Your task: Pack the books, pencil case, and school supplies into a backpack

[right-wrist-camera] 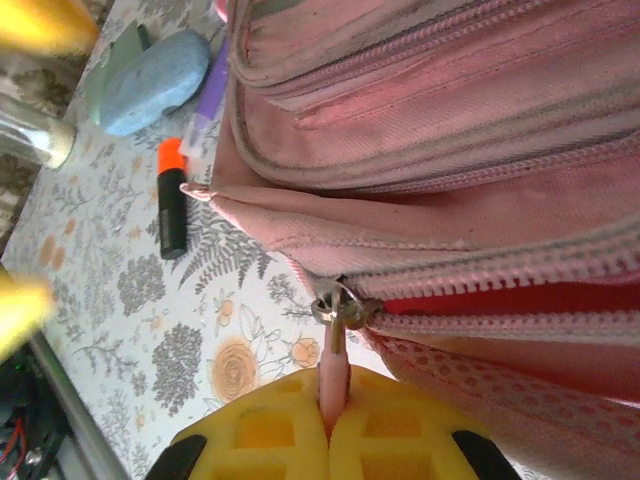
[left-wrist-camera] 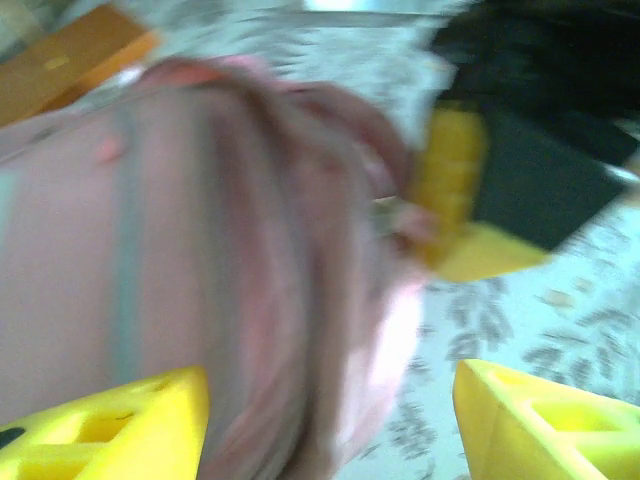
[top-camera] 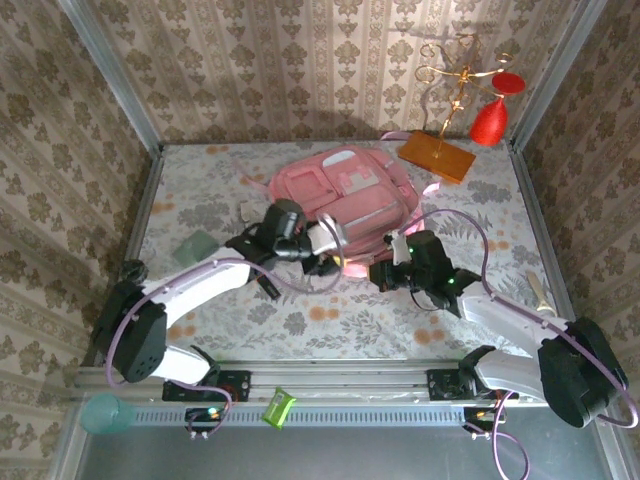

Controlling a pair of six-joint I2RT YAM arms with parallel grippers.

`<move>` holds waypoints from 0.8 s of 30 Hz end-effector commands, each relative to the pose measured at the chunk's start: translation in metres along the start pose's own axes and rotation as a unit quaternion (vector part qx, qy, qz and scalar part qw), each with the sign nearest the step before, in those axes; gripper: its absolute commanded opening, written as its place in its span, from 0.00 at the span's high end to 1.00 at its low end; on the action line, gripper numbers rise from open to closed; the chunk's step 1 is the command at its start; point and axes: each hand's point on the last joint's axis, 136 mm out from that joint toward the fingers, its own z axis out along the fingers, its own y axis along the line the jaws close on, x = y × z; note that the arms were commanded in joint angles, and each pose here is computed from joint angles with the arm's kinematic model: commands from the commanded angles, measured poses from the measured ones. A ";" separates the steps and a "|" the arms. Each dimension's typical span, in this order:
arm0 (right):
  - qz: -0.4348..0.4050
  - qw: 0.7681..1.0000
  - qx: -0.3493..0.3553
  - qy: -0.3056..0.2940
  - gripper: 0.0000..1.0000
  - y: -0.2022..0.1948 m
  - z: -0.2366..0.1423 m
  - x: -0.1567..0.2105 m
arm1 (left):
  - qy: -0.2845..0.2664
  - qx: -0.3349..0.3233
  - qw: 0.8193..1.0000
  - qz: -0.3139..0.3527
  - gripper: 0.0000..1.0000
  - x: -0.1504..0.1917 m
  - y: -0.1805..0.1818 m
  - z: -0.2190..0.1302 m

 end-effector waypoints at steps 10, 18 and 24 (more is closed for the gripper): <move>-0.055 0.994 -0.096 -0.002 1.00 0.045 -0.008 -0.017 | 0.027 0.065 0.991 0.115 0.68 0.009 -0.006 0.052; 0.035 0.999 0.040 0.009 1.00 -0.024 -0.023 -0.003 | 0.051 0.071 0.989 0.116 1.00 0.042 -0.001 0.029; 0.082 0.975 0.206 -0.005 1.00 -0.083 -0.048 -0.005 | 0.078 0.065 0.983 0.153 1.00 0.062 -0.003 0.004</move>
